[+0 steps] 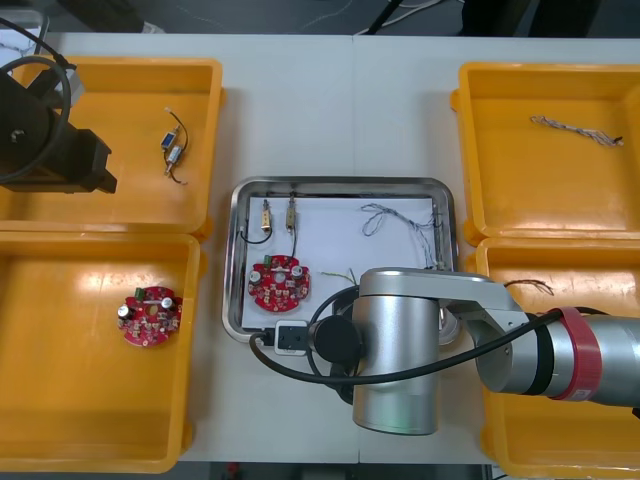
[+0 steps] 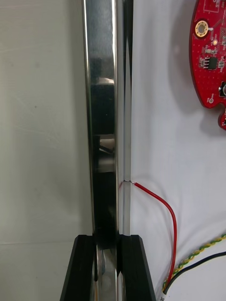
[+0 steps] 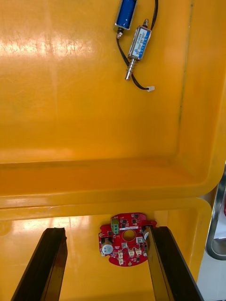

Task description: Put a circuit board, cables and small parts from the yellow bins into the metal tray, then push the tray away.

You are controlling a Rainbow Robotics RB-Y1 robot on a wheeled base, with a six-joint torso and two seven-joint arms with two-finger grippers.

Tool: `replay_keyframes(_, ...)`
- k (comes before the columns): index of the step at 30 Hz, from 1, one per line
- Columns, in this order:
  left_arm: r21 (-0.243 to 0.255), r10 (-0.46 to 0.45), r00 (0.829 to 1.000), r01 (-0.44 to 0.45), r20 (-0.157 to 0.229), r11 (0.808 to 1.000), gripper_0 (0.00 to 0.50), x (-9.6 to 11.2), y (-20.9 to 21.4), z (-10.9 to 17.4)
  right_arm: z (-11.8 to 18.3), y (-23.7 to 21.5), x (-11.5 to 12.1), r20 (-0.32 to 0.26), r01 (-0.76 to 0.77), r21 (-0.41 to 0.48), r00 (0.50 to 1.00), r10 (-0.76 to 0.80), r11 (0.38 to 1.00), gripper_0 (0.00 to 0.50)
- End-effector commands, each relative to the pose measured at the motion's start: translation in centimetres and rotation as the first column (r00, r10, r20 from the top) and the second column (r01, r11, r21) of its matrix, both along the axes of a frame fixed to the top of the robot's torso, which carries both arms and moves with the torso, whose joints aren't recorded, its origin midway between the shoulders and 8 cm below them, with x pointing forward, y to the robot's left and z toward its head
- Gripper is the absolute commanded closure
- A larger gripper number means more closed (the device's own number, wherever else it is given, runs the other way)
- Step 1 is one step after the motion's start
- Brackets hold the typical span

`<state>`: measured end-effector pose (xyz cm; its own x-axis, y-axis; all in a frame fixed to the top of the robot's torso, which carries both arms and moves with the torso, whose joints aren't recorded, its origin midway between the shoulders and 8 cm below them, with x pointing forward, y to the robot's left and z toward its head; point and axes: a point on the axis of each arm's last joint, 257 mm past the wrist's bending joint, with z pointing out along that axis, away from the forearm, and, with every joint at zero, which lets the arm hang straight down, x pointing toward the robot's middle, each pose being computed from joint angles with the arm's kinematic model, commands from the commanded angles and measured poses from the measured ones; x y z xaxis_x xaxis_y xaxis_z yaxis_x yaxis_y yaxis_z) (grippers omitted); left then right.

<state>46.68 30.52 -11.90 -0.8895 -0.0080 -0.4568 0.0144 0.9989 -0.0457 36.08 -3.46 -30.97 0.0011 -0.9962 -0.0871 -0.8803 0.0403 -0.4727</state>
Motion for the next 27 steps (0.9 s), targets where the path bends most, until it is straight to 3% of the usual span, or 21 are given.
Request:
replay_keyframes(1, 0.032, 0.061, 0.998, -0.061, 0.004, 0.998, 0.0, -0.6, 1.6, 0.2, 1.6, 1.2, 1.2, 0.054, -0.006, 0.031, 0.999, 0.005, 1.0, 0.5)
replay_keyframes(27, 0.032, 0.061, 0.998, -0.061, 0.004, 0.998, 0.0, -0.6, 1.6, 0.2, 5.6, 0.3, 6.6, 0.207, -0.064, 0.06, 0.977, 0.051, 0.996, 0.5)
